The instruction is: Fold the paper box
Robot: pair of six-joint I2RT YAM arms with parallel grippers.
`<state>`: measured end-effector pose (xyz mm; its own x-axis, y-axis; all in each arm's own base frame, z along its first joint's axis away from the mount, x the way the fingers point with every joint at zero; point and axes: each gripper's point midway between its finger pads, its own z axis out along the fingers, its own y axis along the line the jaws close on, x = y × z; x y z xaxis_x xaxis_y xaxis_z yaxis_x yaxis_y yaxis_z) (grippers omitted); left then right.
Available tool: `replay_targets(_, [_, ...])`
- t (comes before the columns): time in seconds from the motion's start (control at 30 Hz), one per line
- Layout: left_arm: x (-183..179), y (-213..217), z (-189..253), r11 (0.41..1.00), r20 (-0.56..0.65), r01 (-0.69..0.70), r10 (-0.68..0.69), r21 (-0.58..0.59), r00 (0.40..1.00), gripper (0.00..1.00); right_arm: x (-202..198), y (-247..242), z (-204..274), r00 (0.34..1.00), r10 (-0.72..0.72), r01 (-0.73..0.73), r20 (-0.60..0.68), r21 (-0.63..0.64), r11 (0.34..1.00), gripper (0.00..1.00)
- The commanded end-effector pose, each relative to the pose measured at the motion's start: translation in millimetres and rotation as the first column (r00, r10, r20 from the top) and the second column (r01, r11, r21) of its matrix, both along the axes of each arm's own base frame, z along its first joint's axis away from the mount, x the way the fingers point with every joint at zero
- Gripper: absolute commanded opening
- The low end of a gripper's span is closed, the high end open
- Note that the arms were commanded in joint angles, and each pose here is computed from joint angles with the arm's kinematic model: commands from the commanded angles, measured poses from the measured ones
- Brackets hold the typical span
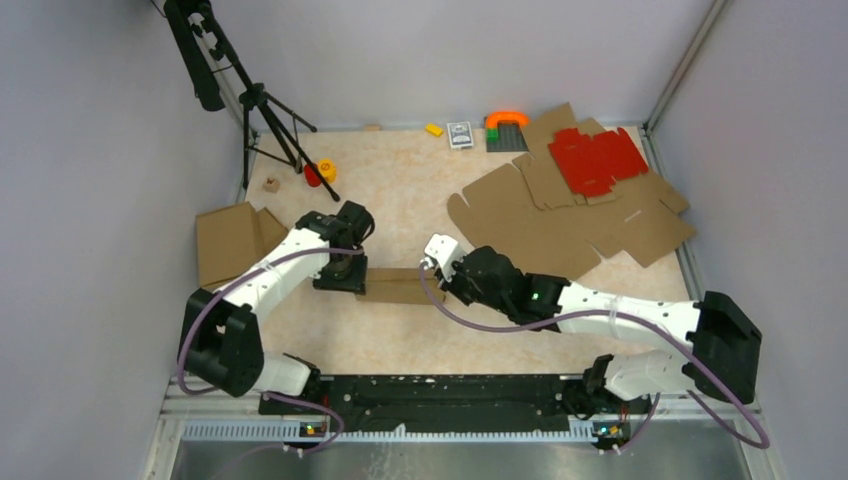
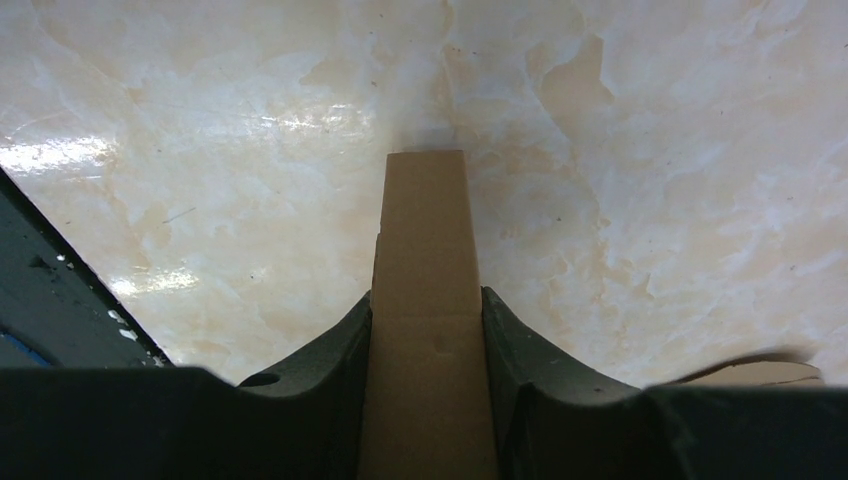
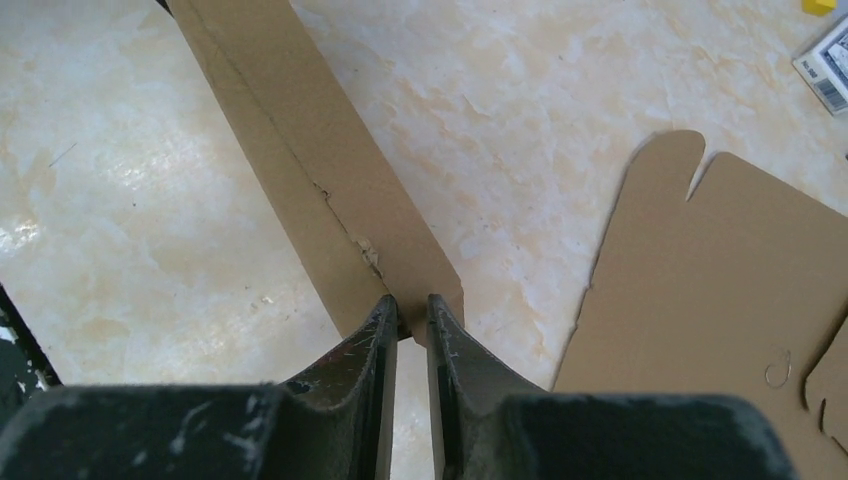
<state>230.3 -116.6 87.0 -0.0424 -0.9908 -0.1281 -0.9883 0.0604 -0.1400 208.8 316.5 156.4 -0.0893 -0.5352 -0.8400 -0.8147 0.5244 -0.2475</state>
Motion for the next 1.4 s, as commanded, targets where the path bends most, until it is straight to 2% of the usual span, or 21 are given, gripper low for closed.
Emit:
replay_targets(0.0, [-3,-2,0,0.998,-0.042,0.058,-0.057,0.005,0.997,0.00,14,19,40,0.997,-0.078,0.073,0.029,0.135,0.988,0.13])
replay_targets(0.27, [-4,-1,-2,0.998,-0.070,0.056,-0.055,0.014,0.996,0.00,11,25,45,0.986,-0.139,0.153,-0.097,0.160,0.975,0.02])
replay_targets(0.5, [-3,-3,-4,0.998,-0.074,0.057,-0.056,0.008,0.996,0.00,3,32,44,0.951,-0.183,0.211,-0.249,0.093,0.973,0.00])
replay_targets(0.67, [-3,-3,-3,0.998,-0.072,0.054,-0.054,0.006,0.996,0.00,0,37,47,0.937,-0.188,0.224,-0.295,0.094,0.970,0.00])
replay_targets(0.73, [-3,-3,-3,0.999,-0.068,0.052,-0.052,0.003,0.996,0.00,-2,38,47,0.932,-0.190,0.228,-0.308,0.091,0.969,0.03])
replay_targets(0.83, [-3,-4,-2,0.999,-0.065,0.050,-0.050,-0.002,0.997,0.00,-3,34,43,0.938,-0.196,0.226,-0.286,0.077,0.971,0.24])
replay_targets(1.03, [0,-8,-2,0.996,-0.048,0.086,-0.087,-0.015,0.995,0.00,-3,21,32,0.979,-0.135,0.145,-0.156,0.055,0.988,0.44])
replay_targets(1.13, [7,-11,0,0.993,-0.012,0.118,-0.118,-0.025,0.993,0.00,-9,23,40,0.992,-0.054,0.065,-0.117,0.092,0.994,0.63])
replay_targets(1.27, [9,-5,8,0.990,0.013,0.138,-0.138,0.008,0.990,0.11,-26,35,55,0.990,0.120,-0.110,-0.079,0.119,0.987,0.90])
replay_targets(1.37, [8,-3,11,0.990,0.021,0.137,-0.137,0.013,0.990,0.15,-26,45,47,0.980,0.184,-0.181,-0.082,0.034,0.983,0.95])
